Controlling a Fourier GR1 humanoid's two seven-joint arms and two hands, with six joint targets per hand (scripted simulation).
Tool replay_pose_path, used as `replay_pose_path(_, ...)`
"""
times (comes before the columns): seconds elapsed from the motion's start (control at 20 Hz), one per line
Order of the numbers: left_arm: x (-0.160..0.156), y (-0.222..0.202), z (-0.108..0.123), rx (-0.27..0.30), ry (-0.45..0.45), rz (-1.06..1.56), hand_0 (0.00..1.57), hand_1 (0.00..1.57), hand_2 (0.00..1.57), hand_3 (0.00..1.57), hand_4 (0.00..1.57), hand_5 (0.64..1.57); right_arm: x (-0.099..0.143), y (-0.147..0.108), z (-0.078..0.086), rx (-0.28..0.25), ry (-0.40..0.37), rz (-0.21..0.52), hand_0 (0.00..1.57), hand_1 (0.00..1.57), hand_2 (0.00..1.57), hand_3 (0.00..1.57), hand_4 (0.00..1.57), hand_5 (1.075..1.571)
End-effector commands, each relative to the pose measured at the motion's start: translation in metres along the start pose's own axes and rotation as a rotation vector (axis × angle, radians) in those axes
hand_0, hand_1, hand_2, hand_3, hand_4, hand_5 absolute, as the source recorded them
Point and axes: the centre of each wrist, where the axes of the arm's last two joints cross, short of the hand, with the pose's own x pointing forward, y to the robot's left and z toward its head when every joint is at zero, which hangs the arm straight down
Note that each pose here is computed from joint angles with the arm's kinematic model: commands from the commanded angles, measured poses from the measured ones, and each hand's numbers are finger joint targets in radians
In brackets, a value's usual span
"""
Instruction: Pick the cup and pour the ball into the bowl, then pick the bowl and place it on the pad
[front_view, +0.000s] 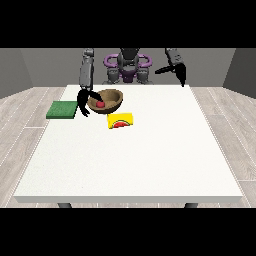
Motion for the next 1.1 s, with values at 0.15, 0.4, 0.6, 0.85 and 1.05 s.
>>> replay_pose_path(0.15,0.011,-0.007,-0.011,-0.057,-0.023,0.007,0.00,0.00,0.00,0.00,0.66,1.531,-0.024,-0.026,0.021,-0.136,0.184,0.465,1.57,1.57,1.57,1.56,0.94,1.558)
replay_pose_path(0.4,-0.028,0.008,0.020,-0.021,0.101,0.056,0.00,0.00,0.00,0.00,0.93,1.436,0.003,-0.017,-0.003,-0.170,0.273,0.520,1.57,1.57,1.57,1.18,0.89,1.567)
replay_pose_path(0.6,-0.051,0.036,0.030,0.102,0.233,0.045,0.00,0.00,0.00,0.00,0.98,1.422,0.019,0.042,-0.011,-0.071,0.349,0.543,1.57,1.57,1.57,0.97,0.82,1.561)
replay_pose_path(0.85,-0.070,0.034,0.058,0.108,0.316,0.004,0.00,0.00,0.00,0.00,1.00,1.404,0.083,0.037,-0.053,-0.026,0.413,0.550,1.57,1.57,1.57,0.89,0.81,1.567)
replay_pose_path(1.05,-0.072,0.051,0.077,0.132,0.350,0.010,0.00,0.00,0.00,0.00,1.00,1.410,0.075,-0.019,-0.044,-0.050,0.436,0.487,1.57,1.57,1.57,0.77,0.79,1.570)
